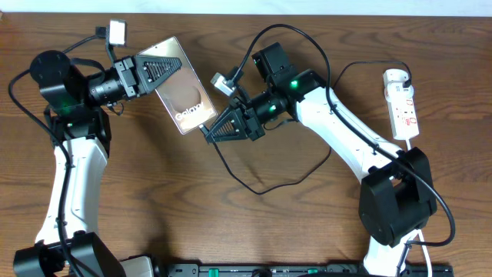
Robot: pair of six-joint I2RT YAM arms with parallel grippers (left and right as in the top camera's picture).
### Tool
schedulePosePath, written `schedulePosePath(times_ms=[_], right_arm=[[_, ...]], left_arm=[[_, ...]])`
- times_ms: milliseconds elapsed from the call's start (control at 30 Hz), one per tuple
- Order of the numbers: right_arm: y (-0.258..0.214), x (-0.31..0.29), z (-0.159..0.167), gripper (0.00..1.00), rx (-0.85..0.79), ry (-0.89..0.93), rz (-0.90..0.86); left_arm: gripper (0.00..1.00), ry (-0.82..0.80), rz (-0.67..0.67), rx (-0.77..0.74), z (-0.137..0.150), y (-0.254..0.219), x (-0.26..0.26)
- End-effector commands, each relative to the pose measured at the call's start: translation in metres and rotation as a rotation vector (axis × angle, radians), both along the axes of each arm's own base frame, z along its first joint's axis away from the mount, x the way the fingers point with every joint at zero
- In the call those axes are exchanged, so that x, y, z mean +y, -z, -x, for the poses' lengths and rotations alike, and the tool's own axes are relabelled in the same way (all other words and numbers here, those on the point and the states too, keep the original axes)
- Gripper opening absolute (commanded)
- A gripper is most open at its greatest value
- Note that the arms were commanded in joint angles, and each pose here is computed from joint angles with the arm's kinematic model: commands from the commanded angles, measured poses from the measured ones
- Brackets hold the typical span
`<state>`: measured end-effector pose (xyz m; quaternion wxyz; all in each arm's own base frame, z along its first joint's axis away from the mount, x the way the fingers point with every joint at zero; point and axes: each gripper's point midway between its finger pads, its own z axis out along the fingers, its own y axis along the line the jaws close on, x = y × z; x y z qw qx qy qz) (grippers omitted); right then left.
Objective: Plug charger to phone and switch on socket
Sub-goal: 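Push the plug into the phone's bottom port with the right gripper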
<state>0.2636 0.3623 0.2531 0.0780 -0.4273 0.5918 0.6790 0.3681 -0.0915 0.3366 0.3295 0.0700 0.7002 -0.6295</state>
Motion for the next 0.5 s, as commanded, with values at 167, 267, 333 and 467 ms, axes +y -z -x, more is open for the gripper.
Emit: schedulePosePath(times_ms=[167, 267, 333, 467], right_arm=[[-0.012, 0.002, -0.009, 0.01, 0.016, 0.012, -0.005], [-0.01, 0.002, -0.011, 0.01, 0.01, 0.02, 0.003], [-0.01, 0.001, -0.012, 0.01, 0.01, 0.022, 0.003], [-0.01, 0.0, -0.014, 0.01, 0.01, 0.028, 0.003]], left_arm=[[0.07, 0.045, -0.012, -0.057, 0.005, -0.009, -0.032], [0.07, 0.053, -0.012, -0.057, 0.006, -0.009, -0.035], [0.07, 0.053, -0.012, -0.057, 0.006, -0.009, -0.035], [0.07, 0.06, -0.012, -0.057, 0.007, -0.009, -0.035]])
